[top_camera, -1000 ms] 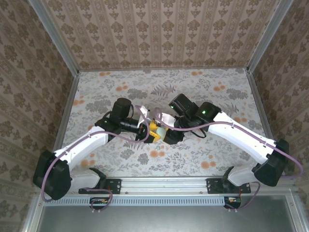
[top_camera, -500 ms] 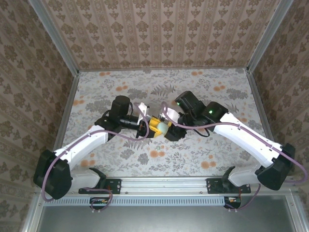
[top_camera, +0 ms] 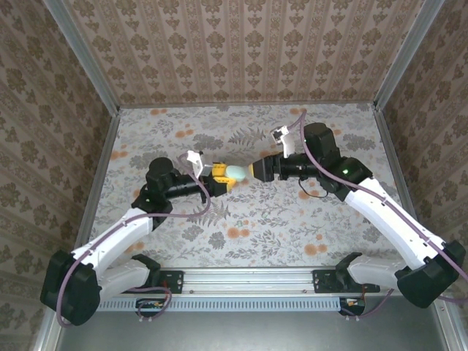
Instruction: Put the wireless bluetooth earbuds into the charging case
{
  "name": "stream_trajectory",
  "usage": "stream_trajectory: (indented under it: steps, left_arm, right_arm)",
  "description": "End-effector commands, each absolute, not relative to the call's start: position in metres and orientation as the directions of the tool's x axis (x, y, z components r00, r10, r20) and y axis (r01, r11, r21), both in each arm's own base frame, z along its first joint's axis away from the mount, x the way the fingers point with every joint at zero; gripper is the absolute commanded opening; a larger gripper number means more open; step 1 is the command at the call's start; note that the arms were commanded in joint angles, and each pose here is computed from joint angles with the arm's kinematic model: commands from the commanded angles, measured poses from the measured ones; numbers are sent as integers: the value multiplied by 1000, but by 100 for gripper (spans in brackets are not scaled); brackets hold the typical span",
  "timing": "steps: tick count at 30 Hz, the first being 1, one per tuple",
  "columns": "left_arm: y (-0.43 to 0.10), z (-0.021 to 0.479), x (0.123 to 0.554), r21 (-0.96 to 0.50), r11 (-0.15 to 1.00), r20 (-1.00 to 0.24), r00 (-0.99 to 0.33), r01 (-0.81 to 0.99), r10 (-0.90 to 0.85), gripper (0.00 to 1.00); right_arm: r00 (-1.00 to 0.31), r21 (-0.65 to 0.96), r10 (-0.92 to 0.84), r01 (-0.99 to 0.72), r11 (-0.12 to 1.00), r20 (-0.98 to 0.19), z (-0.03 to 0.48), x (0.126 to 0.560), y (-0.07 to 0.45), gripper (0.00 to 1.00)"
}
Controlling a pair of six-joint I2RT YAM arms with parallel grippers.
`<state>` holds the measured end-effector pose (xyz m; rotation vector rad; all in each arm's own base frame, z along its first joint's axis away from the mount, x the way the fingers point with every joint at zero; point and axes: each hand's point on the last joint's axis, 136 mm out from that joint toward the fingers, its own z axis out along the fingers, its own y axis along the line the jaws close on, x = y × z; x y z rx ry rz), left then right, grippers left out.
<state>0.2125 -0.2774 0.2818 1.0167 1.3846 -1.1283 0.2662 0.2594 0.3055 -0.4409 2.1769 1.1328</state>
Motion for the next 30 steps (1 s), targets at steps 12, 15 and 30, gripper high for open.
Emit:
stream_trajectory:
  steps: [12,15,30]
  left_arm:
    - [-279,338,212,-87,226,-977,-39,970,-209,18]
    - [-281,336,216,-97,228,-976,-48,969,-212,18]
    - [-280,323,226,-110,217,-987,-82,970,-137,52]
  right_arm:
    - [-914,898,150,-321,300,-376,325,271,307,70]
    - [-924,911,142,-309,273,-356,328,269,312,62]
    - [-943,965,251,-169,201,-217,327,280,310,17]
